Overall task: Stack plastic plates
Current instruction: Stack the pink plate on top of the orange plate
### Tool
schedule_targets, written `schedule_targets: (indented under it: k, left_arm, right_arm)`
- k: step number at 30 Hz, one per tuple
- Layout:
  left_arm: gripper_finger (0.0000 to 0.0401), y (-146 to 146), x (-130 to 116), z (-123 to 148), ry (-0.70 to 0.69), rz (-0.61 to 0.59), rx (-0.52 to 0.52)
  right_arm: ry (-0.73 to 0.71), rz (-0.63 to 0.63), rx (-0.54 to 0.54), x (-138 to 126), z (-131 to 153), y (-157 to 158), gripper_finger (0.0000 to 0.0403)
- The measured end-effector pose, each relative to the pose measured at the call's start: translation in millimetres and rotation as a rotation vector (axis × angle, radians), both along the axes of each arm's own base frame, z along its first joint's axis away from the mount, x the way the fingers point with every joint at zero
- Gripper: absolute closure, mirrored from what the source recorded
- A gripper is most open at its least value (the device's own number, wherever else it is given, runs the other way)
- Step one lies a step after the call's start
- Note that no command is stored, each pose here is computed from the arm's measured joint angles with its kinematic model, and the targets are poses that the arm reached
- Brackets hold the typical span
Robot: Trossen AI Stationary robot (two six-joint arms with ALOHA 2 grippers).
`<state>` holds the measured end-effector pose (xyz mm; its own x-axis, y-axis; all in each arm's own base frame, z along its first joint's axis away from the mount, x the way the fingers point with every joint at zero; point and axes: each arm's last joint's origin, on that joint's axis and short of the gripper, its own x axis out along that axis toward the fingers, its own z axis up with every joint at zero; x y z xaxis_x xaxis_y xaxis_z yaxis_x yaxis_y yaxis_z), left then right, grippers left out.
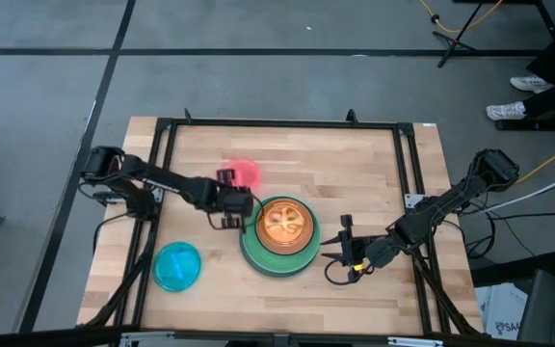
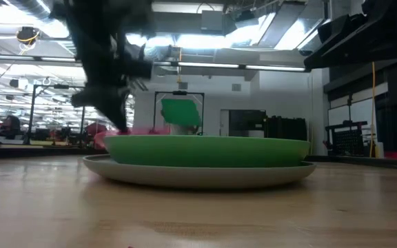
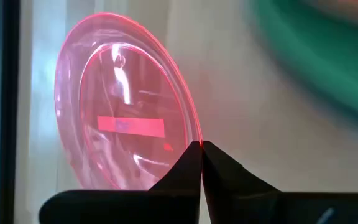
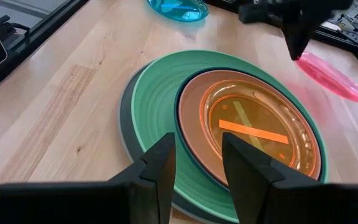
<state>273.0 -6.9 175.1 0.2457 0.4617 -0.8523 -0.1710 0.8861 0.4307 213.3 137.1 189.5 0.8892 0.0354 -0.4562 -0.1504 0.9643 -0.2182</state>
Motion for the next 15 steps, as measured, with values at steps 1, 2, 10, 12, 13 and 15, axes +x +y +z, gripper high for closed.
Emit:
schedule_targets:
  k: [1, 2, 10, 12, 13, 15]
  left_arm:
    - [0.0401, -7.5, 3.7, 5.4, -0.022, -0.025, 0.006]
    - [0.0401, -14.7, 7.1, 10.6, -0.045, -0.05, 0.01]
    - [0.0401, -75.0, 23.1, 40.3, -0.203, -0.353, 0.02]
    - [0.0401, -87.1, 26.7, 44.6, -0.273, -0.415, 0.009]
    - [0.0401, -92.4, 29.0, 46.8, -0.311, -0.448, -0.007]
    - [0.0401, -100.7, 36.8, 46.1, -0.372, -0.508, -0.044]
  right_arm:
    - [0.0, 0.0, 0.0, 0.0, 0.0, 0.0, 0.0279]
    - [0.0, 0.0, 0.0, 0.0, 0.0, 0.0, 0.0279]
    - [0.0, -0.002, 0.004, 0.0, 0.0, 0.0, 0.0279]
    - [0.0, -0.003, 0.004, 0.0, 0.0, 0.0, 0.0279]
    - [-0.001, -0.005, 0.003, 0.0, 0.0, -0.1, 0.0278]
    - [-0.006, -0.016, -0.001, 0.2, 0.3, -0.4, 0.0279]
